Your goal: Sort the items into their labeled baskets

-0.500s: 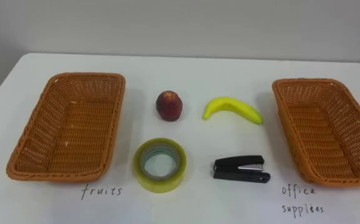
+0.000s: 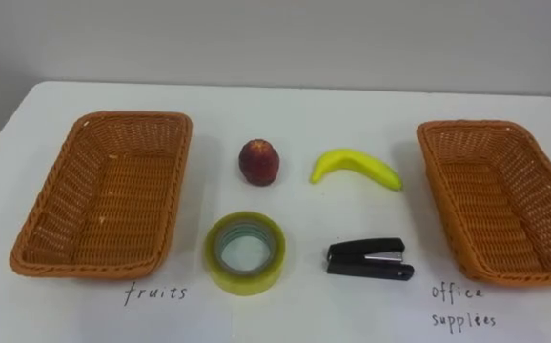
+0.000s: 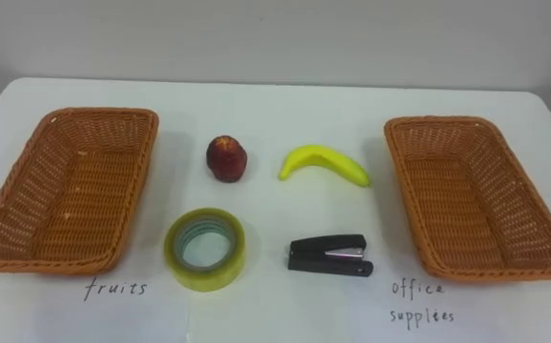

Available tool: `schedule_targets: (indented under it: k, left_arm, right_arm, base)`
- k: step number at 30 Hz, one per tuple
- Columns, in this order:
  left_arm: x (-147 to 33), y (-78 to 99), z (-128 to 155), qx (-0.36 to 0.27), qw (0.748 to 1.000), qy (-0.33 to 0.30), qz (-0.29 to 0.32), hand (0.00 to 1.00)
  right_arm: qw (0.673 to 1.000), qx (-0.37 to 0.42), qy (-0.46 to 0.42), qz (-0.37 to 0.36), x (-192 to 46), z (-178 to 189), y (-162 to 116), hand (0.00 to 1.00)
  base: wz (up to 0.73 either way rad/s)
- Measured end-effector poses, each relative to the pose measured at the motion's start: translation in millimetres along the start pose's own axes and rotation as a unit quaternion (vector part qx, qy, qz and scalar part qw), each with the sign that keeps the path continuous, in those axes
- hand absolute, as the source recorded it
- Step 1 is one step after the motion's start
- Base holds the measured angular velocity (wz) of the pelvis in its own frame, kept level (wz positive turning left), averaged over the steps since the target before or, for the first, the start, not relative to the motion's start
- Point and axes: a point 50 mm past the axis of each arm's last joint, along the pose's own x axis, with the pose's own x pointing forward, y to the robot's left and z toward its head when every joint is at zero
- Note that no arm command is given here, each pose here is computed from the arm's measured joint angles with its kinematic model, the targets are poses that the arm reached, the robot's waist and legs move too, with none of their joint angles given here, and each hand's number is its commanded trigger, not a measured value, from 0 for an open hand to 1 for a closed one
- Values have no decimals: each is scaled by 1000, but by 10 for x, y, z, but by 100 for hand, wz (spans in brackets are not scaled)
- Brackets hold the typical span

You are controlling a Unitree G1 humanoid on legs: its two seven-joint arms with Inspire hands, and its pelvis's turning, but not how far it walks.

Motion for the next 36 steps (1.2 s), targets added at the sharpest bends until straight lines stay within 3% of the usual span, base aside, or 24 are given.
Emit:
schedule_targets:
  k: [9, 24, 28, 33, 36]
  left_arm:
    - [-29, 30, -148, -9, 999, 31, 22, 0]
    - [-17, 195, -222, -35, 996, 51, 63, 0]
    - [-19, 216, -241, -40, 995, 57, 69, 0]
    - [-15, 288, -269, -51, 993, 64, 85, 0]
    - [-9, 335, -268, -48, 992, 63, 96, 0]
  right_arm:
    - [998, 59, 14, -25, -17, -91, -73, 0]
    - [962, 228, 40, -142, -134, -362, -386, 0]
    - [937, 297, 36, -181, -165, -377, -489, 0]
    - [869, 435, -29, -233, -185, -138, -675, 0]
    - [855, 449, -58, -254, -210, -7, -766, 0]
  base:
    - [-3]
    - [-1]
    - [-8]
    - [-10]
    - [0]
